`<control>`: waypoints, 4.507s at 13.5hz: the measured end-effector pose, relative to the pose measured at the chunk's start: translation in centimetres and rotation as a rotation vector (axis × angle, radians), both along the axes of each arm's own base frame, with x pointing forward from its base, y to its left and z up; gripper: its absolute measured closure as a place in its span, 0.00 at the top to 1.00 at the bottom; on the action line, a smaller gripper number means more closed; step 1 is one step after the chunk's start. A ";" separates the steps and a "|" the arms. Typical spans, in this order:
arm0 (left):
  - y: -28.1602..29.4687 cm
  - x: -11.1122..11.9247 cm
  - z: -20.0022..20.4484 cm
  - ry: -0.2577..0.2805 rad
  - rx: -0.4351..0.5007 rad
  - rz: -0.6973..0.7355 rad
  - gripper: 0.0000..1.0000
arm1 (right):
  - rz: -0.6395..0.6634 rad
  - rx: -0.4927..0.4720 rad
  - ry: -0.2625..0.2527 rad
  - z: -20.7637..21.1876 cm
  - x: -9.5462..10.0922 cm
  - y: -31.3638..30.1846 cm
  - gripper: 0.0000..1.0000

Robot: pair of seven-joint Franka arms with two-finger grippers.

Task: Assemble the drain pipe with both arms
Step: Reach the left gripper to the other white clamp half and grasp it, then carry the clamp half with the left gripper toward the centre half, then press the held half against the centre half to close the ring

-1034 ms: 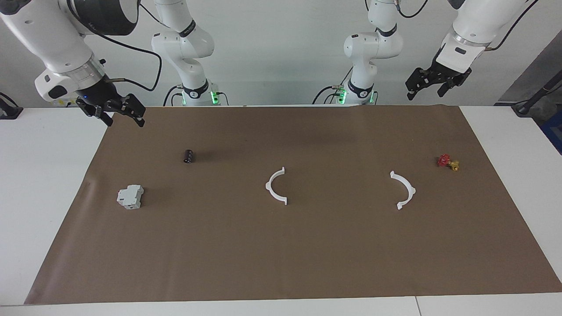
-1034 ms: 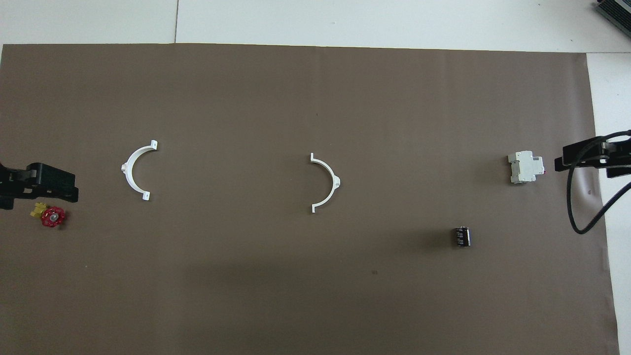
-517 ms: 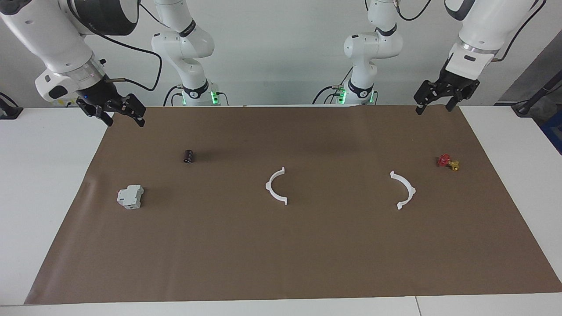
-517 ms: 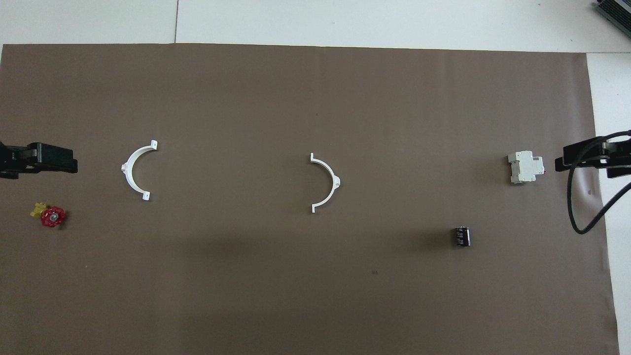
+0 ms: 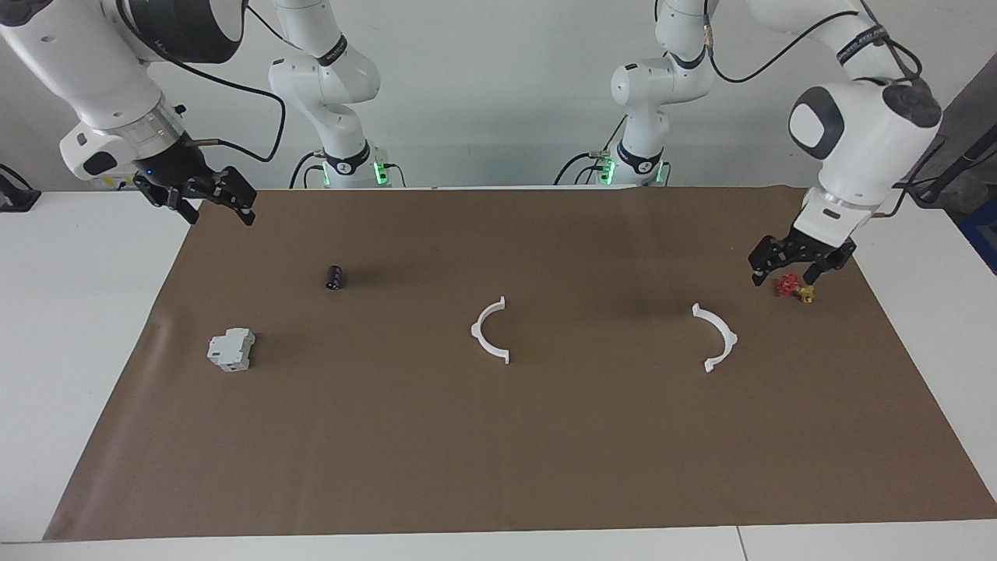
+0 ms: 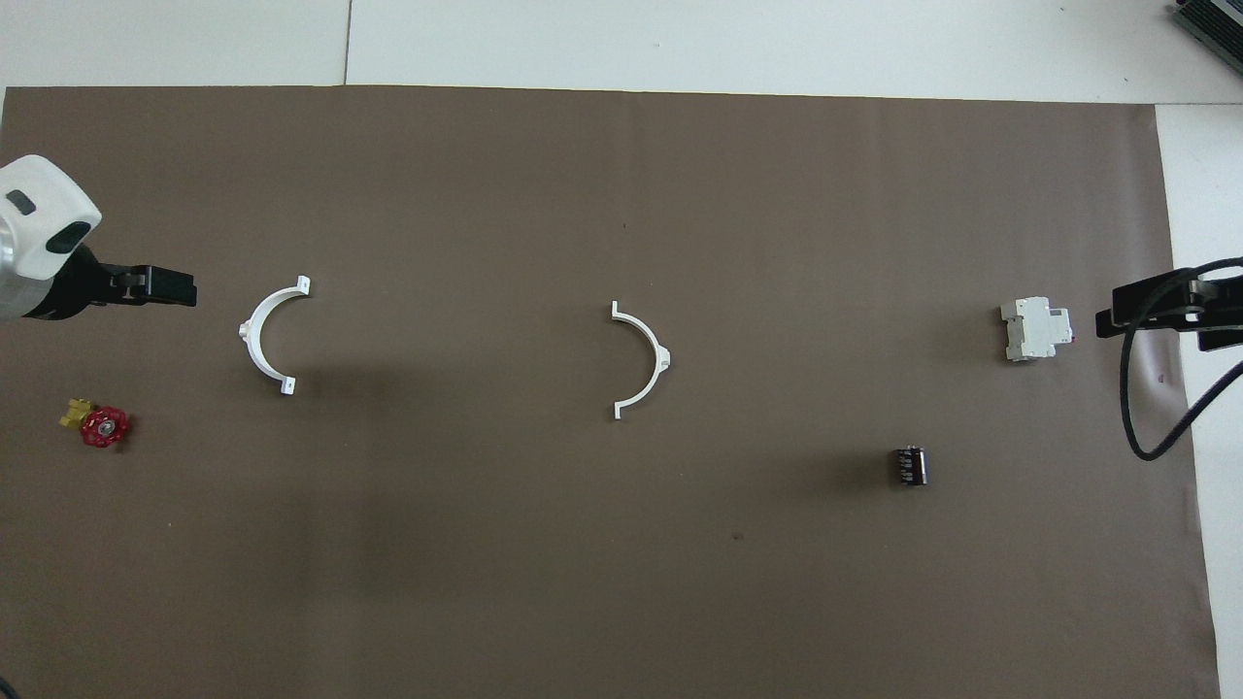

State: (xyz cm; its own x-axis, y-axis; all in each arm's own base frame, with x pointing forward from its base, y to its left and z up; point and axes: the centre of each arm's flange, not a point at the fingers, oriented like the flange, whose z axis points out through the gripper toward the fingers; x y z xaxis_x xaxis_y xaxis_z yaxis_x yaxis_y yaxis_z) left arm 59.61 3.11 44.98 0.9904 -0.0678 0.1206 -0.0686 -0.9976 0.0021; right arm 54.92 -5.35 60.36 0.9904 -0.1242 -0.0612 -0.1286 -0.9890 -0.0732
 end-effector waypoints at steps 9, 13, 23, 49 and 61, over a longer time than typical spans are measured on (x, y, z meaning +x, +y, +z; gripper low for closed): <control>0.4 0.2 -13.1 -0.016 -0.004 -0.001 0.93 | -0.001 0.000 0.000 0.0 0.0 0.0 1.00; 0.1 0.2 -14.8 -0.013 -0.007 -0.006 0.77 | -0.001 0.000 0.000 0.0 0.0 0.0 1.00; -1.9 1.8 -12.3 -0.003 -0.014 -0.046 0.20 | -0.001 0.000 0.000 0.0 0.0 0.0 1.00; -37.9 -5.4 -12.9 0.039 -0.059 -0.234 0.20 | 0.007 0.002 0.018 -0.2 -0.2 0.3 1.00; -39.3 -6.2 -15.3 0.067 -0.046 -0.201 0.20 | 0.007 0.002 0.018 -0.2 -0.2 0.3 1.00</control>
